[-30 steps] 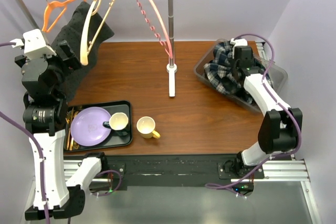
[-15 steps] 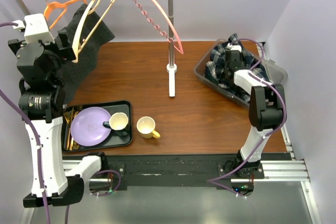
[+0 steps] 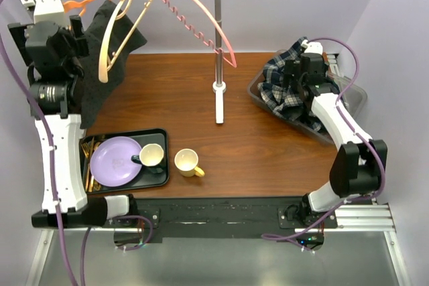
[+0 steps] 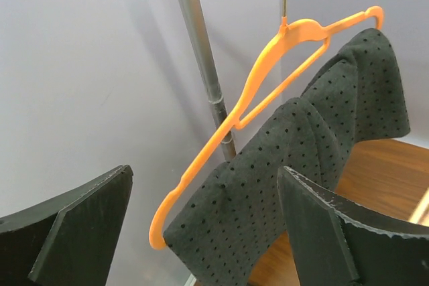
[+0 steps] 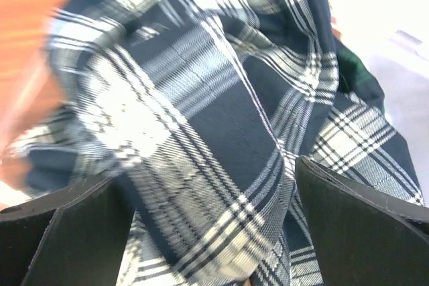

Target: Remove the skirt from the hanger

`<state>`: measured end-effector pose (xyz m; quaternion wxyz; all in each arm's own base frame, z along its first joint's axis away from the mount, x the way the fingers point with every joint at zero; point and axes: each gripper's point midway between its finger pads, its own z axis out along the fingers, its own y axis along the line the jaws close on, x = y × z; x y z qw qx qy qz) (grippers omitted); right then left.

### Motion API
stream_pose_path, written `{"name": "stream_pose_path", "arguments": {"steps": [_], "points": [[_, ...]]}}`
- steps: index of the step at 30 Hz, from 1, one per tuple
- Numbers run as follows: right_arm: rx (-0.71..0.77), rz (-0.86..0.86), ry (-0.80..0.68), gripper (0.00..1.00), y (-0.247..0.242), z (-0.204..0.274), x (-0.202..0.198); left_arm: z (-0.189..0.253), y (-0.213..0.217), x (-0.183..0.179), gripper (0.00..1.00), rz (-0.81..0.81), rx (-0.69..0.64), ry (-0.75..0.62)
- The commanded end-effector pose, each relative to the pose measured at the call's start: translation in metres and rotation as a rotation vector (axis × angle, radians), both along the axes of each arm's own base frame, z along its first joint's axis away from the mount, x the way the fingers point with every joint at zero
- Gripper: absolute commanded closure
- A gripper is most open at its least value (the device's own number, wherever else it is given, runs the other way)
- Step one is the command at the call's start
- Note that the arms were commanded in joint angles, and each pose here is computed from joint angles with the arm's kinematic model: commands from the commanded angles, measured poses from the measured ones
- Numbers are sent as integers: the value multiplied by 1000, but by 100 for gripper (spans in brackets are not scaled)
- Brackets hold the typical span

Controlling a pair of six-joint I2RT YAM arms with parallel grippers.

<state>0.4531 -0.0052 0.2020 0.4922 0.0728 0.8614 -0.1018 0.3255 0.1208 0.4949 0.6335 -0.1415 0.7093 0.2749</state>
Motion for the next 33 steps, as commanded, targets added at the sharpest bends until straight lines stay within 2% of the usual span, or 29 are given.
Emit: {"name": "stream_pose_path", "arguments": {"steps": [1,4,8,14,20,21,23,24,26,33], "points": [[89,72,-70,1,23,28,1,19,17,-6,8,45,-24,-50],[113,98,-112,1,29,38,0,10,42,-2,8,126,-30,-39],[129,116,-150,1,32,51,-4,-9,51,12,8,104,-63,-20],[132,136,-186,1,34,63,-5,-40,27,42,11,-80,-112,25],[138,152,-181,1,39,63,-5,-44,16,39,23,-134,-128,17],[138,150,-181,1,38,63,-5,-44,16,39,30,-139,-126,17],[139,155,-181,1,40,62,-5,-42,12,40,39,-164,-121,10],[140,160,-176,1,41,62,-6,-43,12,40,47,-168,-119,13],[141,163,-176,1,43,62,-7,-44,6,41,53,-200,-119,19],[142,178,-176,1,48,62,-8,-44,5,34,55,-197,-99,-21]]}}
